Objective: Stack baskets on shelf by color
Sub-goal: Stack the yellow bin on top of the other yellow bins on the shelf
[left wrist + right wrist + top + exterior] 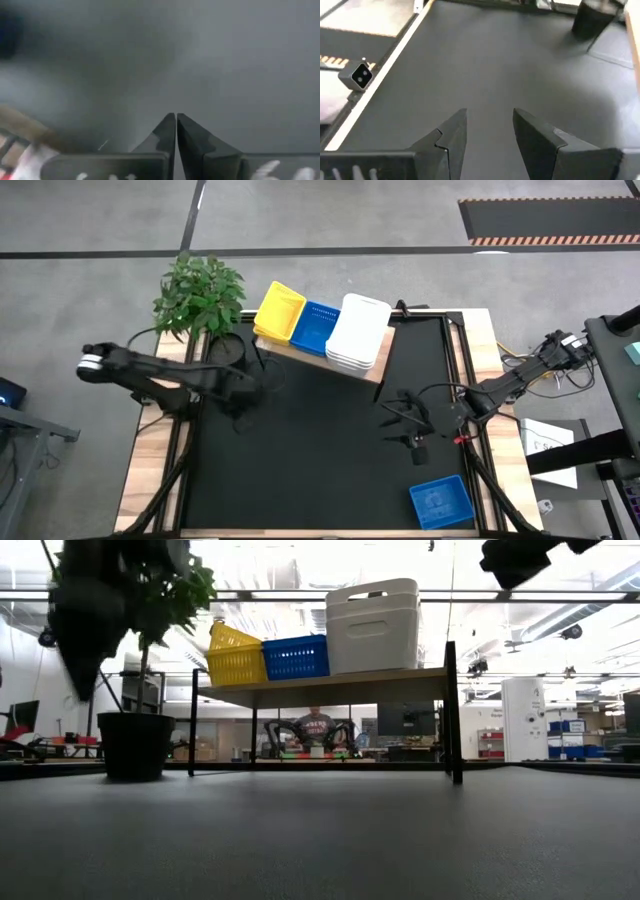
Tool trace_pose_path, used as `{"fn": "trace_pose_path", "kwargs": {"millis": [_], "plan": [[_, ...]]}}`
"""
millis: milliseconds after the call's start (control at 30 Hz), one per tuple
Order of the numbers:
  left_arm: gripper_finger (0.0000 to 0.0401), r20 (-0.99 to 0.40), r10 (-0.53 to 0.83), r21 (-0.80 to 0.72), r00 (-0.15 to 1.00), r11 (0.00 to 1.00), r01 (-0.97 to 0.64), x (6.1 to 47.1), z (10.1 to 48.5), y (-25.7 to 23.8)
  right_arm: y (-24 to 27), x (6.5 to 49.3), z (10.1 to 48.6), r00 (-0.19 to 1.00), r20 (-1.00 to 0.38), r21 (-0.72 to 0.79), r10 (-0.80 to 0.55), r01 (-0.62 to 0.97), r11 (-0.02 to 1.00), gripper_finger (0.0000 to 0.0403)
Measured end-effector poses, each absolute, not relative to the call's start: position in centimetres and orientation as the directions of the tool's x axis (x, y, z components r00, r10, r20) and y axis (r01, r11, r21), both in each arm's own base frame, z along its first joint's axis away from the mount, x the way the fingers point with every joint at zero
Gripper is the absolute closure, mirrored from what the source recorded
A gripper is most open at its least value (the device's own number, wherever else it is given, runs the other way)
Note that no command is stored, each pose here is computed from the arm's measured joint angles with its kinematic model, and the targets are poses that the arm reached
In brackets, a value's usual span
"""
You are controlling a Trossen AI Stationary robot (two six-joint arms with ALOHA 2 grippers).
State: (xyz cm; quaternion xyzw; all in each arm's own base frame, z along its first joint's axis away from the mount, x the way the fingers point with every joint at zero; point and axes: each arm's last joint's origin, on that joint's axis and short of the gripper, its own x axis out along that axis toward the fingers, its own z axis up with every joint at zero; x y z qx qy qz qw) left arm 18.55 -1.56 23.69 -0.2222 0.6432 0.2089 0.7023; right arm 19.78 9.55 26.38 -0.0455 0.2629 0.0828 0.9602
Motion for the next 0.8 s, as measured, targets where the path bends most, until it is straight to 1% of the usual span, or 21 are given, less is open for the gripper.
{"fn": "trace_pose_path", "kwargs": {"millis": [100,167,200,267,333,367,433,500,533,600,667,733,800], "plan": [[0.0401,-0.934,-0.022,-0.184,0.357,0.887,-0.424,19.0,25.8,-3.9,9.7,20.0,25.8,0.837,-0.531,0.016,0.130,-0.143,0.990,0.0250],[0.0401,-0.832,-0.031,-0.220,0.555,0.935,-0.278,19.3,27.3,-5.4,9.8,20.3,25.6,0.837,-0.531,0.048,0.129,-0.122,0.991,0.0252],[0.0401,-0.760,-0.025,-0.199,0.650,0.960,-0.197,19.4,28.0,-6.1,9.9,20.5,25.6,0.843,-0.522,0.055,0.130,-0.119,0.991,0.0253],[0.0401,-0.585,-0.027,-0.086,0.811,0.996,-0.030,19.5,29.4,-7.7,10.2,21.0,25.8,0.864,-0.485,0.063,0.134,-0.119,0.991,0.0258],[0.0401,-0.387,-0.049,0.130,0.921,0.986,0.106,19.3,30.8,-9.3,10.3,21.3,26.1,0.879,-0.455,0.052,0.141,-0.131,0.990,0.0264],[0.0401,-0.280,-0.065,0.247,0.958,0.959,0.137,19.2,31.5,-10.0,10.4,21.6,26.5,0.888,-0.439,0.038,0.133,-0.130,0.991,0.0268],[0.0401,-0.072,-0.103,0.449,0.992,0.885,0.125,18.8,32.4,-11.2,10.6,22.3,27.7,0.917,-0.390,-0.010,0.084,-0.095,0.995,0.0276],[0.0401,0.109,-0.121,0.563,0.987,0.826,0.039,18.5,32.7,-11.8,10.6,22.9,29.0,0.936,-0.351,-0.079,-0.004,-0.026,0.997,0.0286],[0.0401,0.179,-0.119,0.585,0.977,0.811,-0.008,18.3,32.7,-11.9,10.7,23.3,29.7,0.942,-0.331,-0.116,-0.049,0.011,0.993,0.0291],[0.0401,0.298,-0.099,0.591,0.949,0.800,-0.102,17.9,32.2,-11.8,10.7,24.4,31.0,0.945,-0.311,-0.177,-0.105,0.051,0.983,0.0304],[0.0401,0.387,-0.063,0.563,0.920,0.806,-0.182,17.4,31.5,-11.5,10.7,25.5,32.6,0.945,-0.304,-0.207,-0.120,0.057,0.977,0.0319],[0.0401,0.447,-0.010,0.509,0.895,0.825,-0.245,16.9,30.7,-11.0,10.4,26.8,34.1,0.939,-0.309,-0.229,-0.151,0.081,0.970,0.0337],[0.0401,0.476,0.022,0.480,0.879,0.831,-0.281,16.4,29.6,-10.5,9.7,28.4,35.7,0.930,-0.312,-0.236,-0.192,0.120,0.964,0.0355]]}}
